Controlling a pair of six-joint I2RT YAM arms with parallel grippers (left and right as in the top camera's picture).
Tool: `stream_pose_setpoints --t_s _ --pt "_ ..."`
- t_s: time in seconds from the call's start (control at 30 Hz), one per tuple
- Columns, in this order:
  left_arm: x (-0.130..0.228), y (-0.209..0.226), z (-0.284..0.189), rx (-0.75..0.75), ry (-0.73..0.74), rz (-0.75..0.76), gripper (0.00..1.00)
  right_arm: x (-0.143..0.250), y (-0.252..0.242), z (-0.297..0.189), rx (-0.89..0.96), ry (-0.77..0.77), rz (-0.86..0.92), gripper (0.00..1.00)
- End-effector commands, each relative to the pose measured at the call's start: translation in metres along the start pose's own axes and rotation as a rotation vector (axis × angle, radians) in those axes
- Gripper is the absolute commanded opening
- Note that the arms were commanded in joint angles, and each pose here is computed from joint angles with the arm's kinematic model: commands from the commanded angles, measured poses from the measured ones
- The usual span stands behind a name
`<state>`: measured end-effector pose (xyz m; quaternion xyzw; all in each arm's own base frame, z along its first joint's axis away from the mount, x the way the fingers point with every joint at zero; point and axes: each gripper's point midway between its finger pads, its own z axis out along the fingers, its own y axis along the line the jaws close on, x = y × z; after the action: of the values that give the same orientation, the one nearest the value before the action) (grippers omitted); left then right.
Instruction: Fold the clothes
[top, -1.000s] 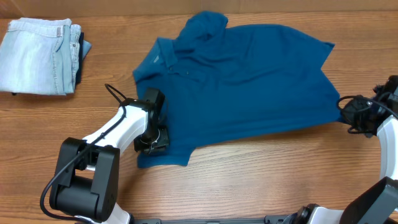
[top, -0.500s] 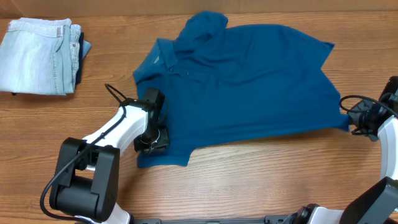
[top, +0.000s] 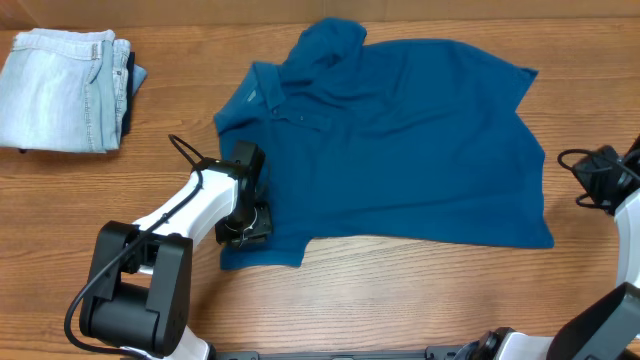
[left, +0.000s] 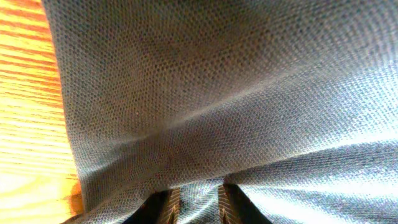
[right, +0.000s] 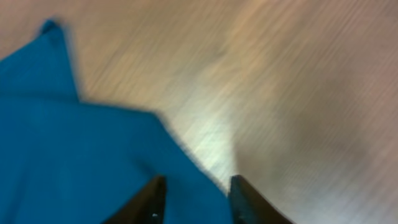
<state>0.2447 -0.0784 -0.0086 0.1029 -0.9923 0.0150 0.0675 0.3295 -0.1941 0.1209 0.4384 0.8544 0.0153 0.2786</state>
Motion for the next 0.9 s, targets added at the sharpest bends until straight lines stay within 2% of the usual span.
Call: stream_pose_setpoints --t_s 0.0,0.17,0.3,0.5,0.63,0.73,0.87 --pt "0.029 0.031 0.038 -0.111 0.124 -0.003 0.26 0.026 0.049 0.016 -0.255 0.144 -0.126 0.46" --pt "0.026 0.017 0.038 -0.036 0.123 0.060 0.24 0.069 0.073 0.055 -0.308 0.304 -0.196 0.46" --pt "-0.004 0.000 0.020 0.013 0.023 0.097 0.25 0.073 0.105 0.057 -0.395 0.279 -0.282 0.50" --pt "-0.055 -0.033 -0.067 0.109 -0.214 0.139 0.30 0.046 0.151 0.037 -0.445 0.194 -0.363 0.57" --pt "-0.079 -0.049 -0.151 0.177 -0.426 0.180 0.34 0.031 0.171 0.028 -0.473 0.160 -0.385 0.58" --pt "-0.092 -0.060 -0.205 0.222 -0.601 0.254 0.38 0.046 0.177 0.034 -0.478 0.202 -0.403 0.57" --pt "-0.104 -0.071 -0.219 0.223 -0.695 0.352 0.45 0.081 0.174 0.047 -0.429 0.314 -0.424 0.56"
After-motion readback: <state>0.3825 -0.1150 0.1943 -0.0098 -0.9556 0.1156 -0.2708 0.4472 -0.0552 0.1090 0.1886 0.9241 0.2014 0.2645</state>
